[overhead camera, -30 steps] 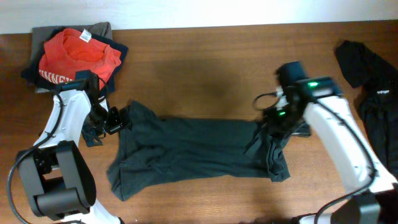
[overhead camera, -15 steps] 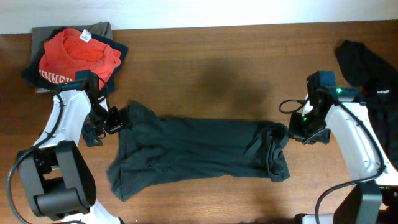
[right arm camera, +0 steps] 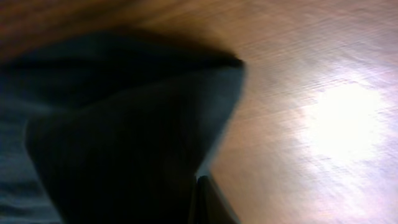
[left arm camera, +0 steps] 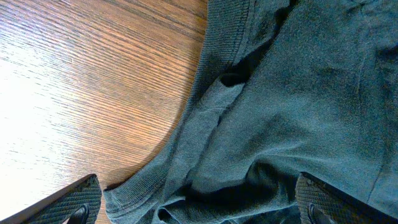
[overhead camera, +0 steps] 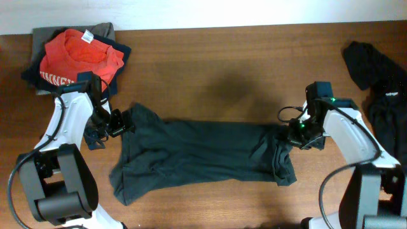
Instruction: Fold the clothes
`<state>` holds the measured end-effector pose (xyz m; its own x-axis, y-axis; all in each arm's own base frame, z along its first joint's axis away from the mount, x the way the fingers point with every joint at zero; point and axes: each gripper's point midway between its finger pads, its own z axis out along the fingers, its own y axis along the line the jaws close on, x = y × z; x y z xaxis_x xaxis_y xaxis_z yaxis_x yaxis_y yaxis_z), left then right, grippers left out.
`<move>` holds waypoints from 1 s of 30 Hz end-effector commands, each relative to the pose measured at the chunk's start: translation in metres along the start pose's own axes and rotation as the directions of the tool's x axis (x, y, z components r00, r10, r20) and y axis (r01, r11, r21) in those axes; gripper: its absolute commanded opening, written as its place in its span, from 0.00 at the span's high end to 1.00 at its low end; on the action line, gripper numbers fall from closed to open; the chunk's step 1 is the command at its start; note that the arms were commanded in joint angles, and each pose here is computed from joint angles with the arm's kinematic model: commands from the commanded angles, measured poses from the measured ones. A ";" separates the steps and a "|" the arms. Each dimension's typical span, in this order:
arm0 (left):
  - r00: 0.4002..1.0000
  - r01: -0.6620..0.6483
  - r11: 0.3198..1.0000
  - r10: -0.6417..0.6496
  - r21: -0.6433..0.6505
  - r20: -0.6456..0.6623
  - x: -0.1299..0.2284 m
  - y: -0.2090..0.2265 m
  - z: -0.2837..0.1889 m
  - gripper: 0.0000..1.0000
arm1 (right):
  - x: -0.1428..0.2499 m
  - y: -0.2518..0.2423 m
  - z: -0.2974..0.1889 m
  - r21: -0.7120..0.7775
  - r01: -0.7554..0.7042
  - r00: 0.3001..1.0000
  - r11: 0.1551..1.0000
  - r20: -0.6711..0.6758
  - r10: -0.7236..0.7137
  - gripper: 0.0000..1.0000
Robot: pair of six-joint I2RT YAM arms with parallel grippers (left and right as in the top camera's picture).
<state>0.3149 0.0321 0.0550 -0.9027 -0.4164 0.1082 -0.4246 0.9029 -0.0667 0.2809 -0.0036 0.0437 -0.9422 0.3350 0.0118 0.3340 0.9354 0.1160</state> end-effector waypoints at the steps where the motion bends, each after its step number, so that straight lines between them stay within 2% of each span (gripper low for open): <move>1: 1.000 -0.015 1.000 0.015 0.010 0.011 0.002 -0.002 -0.004 0.01 | 0.002 0.021 0.008 -0.103 -0.001 1.000 0.995 -0.031 -0.002 0.96; 6: 1.000 -0.015 1.000 0.015 0.010 0.010 0.002 -0.002 -0.004 0.01 | 0.002 0.042 0.021 -0.135 0.048 0.998 0.990 -0.042 -0.054 0.96; 13: 1.000 -0.015 1.000 0.015 0.010 0.011 0.002 -0.002 -0.004 0.01 | 0.004 0.114 0.017 -0.343 0.195 0.980 0.919 0.026 -0.199 0.96; 17: 1.000 -0.015 1.000 0.015 0.010 0.011 0.002 -0.002 -0.004 0.01 | 0.010 0.125 0.016 -0.348 0.211 0.976 0.913 0.021 -0.218 0.96; 22: 1.000 -0.015 1.000 0.015 0.009 0.010 0.003 -0.002 -0.004 0.01 | 0.002 0.104 -0.036 -0.302 0.208 0.977 0.930 0.014 -0.214 0.96; 27: 1.000 -0.014 1.000 0.014 0.008 0.004 0.005 -0.001 -0.001 0.01 | -0.013 0.044 -0.073 -0.072 0.120 0.992 0.990 0.032 -0.118 0.96; 30: 1.000 -0.014 1.000 0.014 0.008 0.004 0.005 0.000 0.001 0.01 | -0.017 0.024 -0.074 -0.039 0.067 0.997 0.997 0.030 -0.066 0.96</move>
<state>0.3132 0.0319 0.0522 -0.9023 -0.4164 0.1114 -0.4248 0.9029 -0.0654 0.3024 0.0376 0.1162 -0.9702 0.2418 0.0168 0.2376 0.9354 0.2617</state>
